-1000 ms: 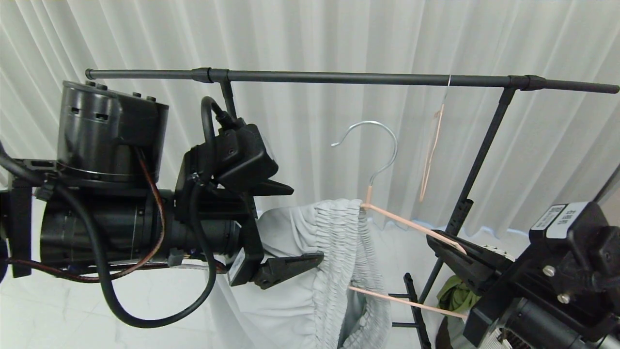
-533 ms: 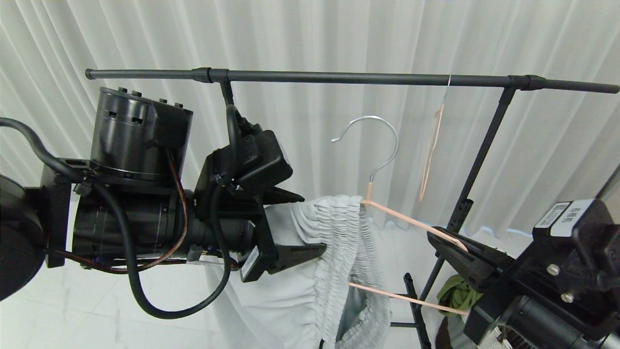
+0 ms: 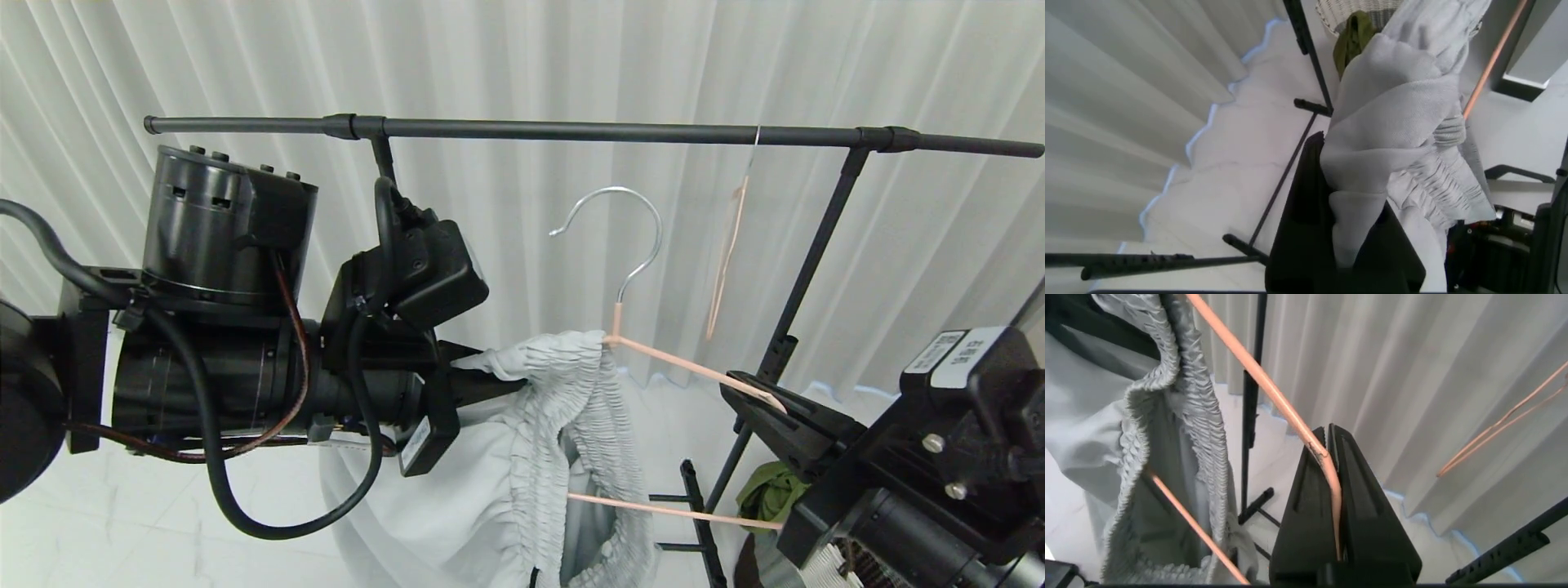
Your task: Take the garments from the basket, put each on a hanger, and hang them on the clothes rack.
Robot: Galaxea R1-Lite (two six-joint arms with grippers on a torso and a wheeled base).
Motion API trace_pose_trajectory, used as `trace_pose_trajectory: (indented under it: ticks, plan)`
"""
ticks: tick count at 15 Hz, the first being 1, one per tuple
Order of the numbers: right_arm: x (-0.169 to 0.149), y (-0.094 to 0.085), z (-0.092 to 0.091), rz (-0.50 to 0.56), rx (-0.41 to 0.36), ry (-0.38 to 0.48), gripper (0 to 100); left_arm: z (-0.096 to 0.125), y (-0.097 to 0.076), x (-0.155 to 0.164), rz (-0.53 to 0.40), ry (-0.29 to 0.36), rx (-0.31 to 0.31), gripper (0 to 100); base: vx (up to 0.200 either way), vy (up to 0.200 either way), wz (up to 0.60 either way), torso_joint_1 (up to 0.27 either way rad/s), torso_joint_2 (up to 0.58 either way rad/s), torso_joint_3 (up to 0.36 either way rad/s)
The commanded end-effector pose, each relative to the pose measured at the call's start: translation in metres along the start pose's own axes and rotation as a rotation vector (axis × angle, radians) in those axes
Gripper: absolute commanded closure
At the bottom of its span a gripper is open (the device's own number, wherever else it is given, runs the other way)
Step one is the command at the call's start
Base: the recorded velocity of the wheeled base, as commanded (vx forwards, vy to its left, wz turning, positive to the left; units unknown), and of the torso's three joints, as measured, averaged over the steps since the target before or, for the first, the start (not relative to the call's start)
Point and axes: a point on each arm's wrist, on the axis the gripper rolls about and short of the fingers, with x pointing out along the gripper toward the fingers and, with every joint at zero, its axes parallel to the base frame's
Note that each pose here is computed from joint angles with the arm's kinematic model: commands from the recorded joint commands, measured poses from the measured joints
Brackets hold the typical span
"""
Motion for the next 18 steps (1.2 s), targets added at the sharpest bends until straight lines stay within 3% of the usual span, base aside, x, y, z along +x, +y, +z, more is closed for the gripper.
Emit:
trace_pose_trajectory:
  ticks: [1,5,9,12,14,16,18]
  plan:
    - [0.001,0.001,-0.002,0.002,-0.008,0.008,0,0.003,0.0,-0.004,0.009,-0.012,0.018,100,0.0,0.0,0.0,0.0,0.0,0.0]
    - [0.001,-0.001,-0.002,-0.004,-0.019,0.007,0,0.003,-0.003,-0.012,0.045,-0.008,0.054,100,0.0,0.0,0.0,0.0,0.0,0.0]
    - [0.004,-0.017,-0.001,-0.072,-0.033,0.003,0,-0.001,-0.002,-0.011,0.171,0.015,0.073,100,0.0,0.0,0.0,0.0,0.0,0.0]
    - [0.005,-0.016,-0.001,-0.052,-0.027,0.001,0,0.001,0.003,-0.009,0.277,0.025,0.029,100,0.0,0.0,0.0,0.0,0.0,0.0]
    - [0.007,-0.015,-0.002,-0.051,0.014,0.008,0,0.005,0.004,-0.013,0.318,0.009,-0.038,100,0.0,0.0,0.0,0.0,0.0,0.0]
    - [0.009,-0.013,-0.008,-0.046,0.052,0.037,0,0.011,0.005,-0.017,0.349,-0.028,-0.034,100,0.0,0.0,0.0,0.0,0.0,0.0]
    - [0.026,-0.004,-0.018,-0.041,0.146,0.09,0,0.019,0.003,-0.027,0.368,-0.079,-0.02,100,0.0,0.0,0.0,0.0,0.0,0.0]
